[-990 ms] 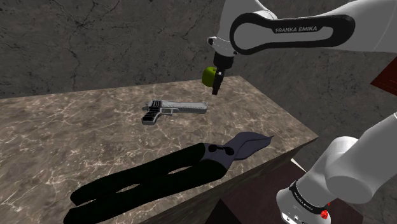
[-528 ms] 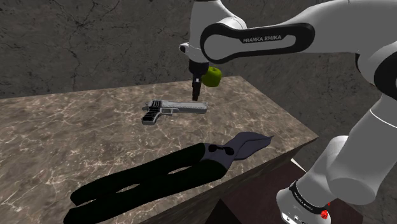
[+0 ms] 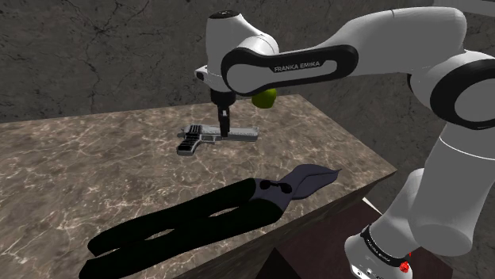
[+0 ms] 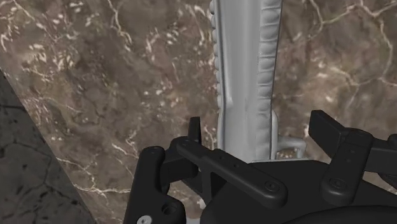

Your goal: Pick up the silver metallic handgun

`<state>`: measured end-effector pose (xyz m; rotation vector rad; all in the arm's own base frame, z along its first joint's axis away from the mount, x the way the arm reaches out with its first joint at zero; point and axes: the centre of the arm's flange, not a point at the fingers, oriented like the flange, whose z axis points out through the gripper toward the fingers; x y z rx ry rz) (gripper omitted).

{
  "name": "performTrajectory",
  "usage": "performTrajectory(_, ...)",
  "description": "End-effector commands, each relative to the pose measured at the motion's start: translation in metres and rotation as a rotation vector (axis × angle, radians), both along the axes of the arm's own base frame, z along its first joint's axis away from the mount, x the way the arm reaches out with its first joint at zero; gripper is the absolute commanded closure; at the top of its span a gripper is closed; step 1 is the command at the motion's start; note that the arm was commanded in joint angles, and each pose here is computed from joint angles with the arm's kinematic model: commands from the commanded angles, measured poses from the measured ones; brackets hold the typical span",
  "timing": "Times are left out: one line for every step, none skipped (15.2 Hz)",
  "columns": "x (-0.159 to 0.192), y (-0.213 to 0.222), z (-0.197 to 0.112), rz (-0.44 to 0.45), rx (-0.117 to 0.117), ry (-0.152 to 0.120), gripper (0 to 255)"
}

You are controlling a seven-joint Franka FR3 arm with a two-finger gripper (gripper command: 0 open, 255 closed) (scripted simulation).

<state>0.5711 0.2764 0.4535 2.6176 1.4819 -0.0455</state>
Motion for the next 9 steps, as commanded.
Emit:
performTrajectory(0.002, 0.001, -0.010, 0.004, -0.001, 0.000, 0)
performTrajectory(0.002, 0.001, -0.015, 0.004, -0.001, 0.000, 0)
performTrajectory(0.002, 0.001, -0.020, 0.004, -0.001, 0.000, 0)
performTrajectory(0.002, 0.001, -0.026, 0.004, -0.001, 0.000, 0)
performTrajectory(0.002, 0.001, -0.034, 0.004, -0.001, 0.000, 0)
performTrajectory(0.002, 0.001, -0.034, 0.004, -0.001, 0.000, 0)
performTrajectory(0.002, 0.001, -0.034, 0.004, -0.001, 0.000, 0)
performTrajectory(0.002, 0.001, -0.034, 0.004, -0.001, 0.000, 255)
performTrajectory(0.002, 0.001, -0.034, 0.004, -0.001, 0.000, 255)
